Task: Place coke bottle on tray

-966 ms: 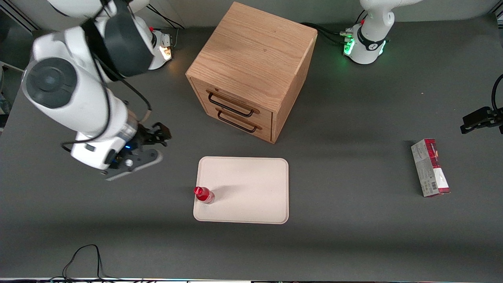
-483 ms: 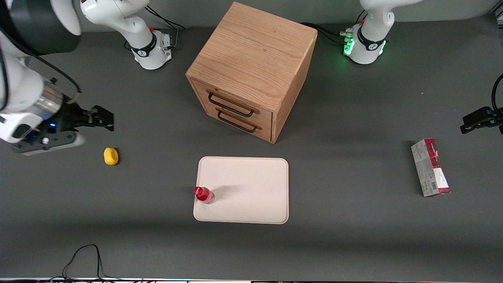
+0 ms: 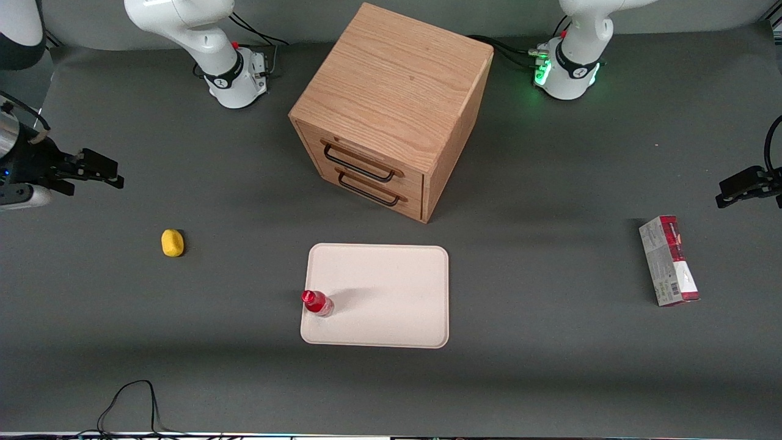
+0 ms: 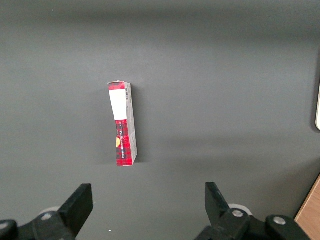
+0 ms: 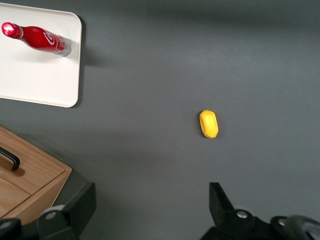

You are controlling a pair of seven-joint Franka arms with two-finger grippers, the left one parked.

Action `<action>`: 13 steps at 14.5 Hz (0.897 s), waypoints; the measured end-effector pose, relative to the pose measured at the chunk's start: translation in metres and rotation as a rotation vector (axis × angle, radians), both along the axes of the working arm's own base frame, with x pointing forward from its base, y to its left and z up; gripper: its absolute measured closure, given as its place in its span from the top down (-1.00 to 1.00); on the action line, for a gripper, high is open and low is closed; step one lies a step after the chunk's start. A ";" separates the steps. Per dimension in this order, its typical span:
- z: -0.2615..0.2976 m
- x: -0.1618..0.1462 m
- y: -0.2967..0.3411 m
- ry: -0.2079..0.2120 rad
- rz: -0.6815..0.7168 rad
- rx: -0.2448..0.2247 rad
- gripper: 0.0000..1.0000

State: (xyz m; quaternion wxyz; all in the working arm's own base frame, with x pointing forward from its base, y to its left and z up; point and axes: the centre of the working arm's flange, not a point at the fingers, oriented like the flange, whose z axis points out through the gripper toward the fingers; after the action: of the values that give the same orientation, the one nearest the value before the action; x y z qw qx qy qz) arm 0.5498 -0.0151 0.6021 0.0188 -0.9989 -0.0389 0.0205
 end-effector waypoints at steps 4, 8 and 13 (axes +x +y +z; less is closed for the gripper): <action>0.010 -0.004 -0.009 -0.028 -0.015 0.000 1.00; 0.022 0.003 -0.011 -0.069 -0.016 -0.012 1.00; 0.022 0.004 -0.011 -0.067 -0.014 -0.049 1.00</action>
State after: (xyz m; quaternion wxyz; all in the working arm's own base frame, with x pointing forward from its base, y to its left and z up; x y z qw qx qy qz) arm 0.5542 -0.0260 0.6239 -0.0067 -0.9994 -0.0322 -0.0121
